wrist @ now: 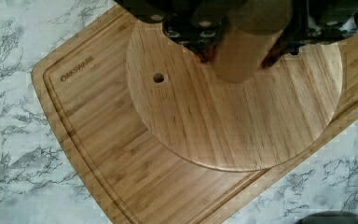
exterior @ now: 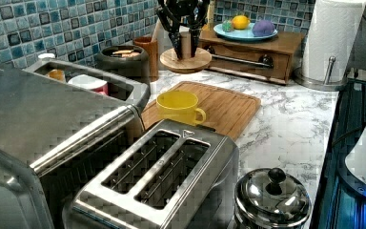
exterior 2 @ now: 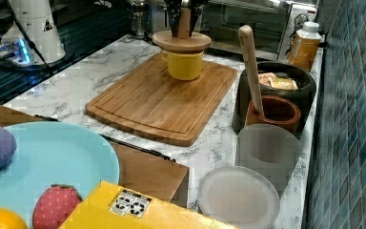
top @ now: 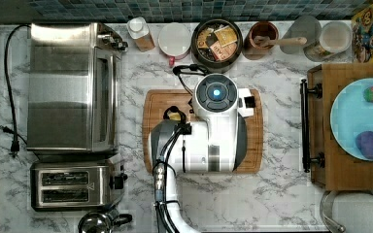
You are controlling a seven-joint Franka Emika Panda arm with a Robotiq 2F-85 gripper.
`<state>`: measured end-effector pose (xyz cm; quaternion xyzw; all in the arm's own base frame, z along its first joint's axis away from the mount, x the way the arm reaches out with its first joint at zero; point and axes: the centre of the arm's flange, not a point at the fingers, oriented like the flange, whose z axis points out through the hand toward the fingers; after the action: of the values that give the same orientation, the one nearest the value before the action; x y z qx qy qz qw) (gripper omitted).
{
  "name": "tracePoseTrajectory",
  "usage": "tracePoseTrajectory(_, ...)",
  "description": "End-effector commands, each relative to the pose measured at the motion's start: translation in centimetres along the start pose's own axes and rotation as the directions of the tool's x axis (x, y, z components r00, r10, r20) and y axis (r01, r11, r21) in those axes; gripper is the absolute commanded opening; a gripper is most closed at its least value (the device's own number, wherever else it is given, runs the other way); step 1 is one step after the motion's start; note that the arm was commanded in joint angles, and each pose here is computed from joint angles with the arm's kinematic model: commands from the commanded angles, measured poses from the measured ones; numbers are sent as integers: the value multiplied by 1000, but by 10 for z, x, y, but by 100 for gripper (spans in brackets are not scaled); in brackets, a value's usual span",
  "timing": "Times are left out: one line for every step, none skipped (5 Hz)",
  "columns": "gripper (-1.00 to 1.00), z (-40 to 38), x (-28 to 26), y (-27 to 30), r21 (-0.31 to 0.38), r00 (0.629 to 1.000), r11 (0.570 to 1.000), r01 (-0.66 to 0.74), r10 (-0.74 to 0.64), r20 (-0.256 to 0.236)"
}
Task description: Put the lid on the tea container.
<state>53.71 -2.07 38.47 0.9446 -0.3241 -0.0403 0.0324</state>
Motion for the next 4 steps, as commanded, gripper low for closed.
tracePoseTrajectory(-100,-138,10,6,188,950,976,109,-47,-309)
tracePoseTrajectory(-100,-152,15,3,193,939,975,109,-37,-342)
tracePoseTrajectory(-100,-172,16,-2,199,922,972,122,-37,-385)
tracePoseTrajectory(-100,-189,20,-5,217,910,970,111,-12,-416)
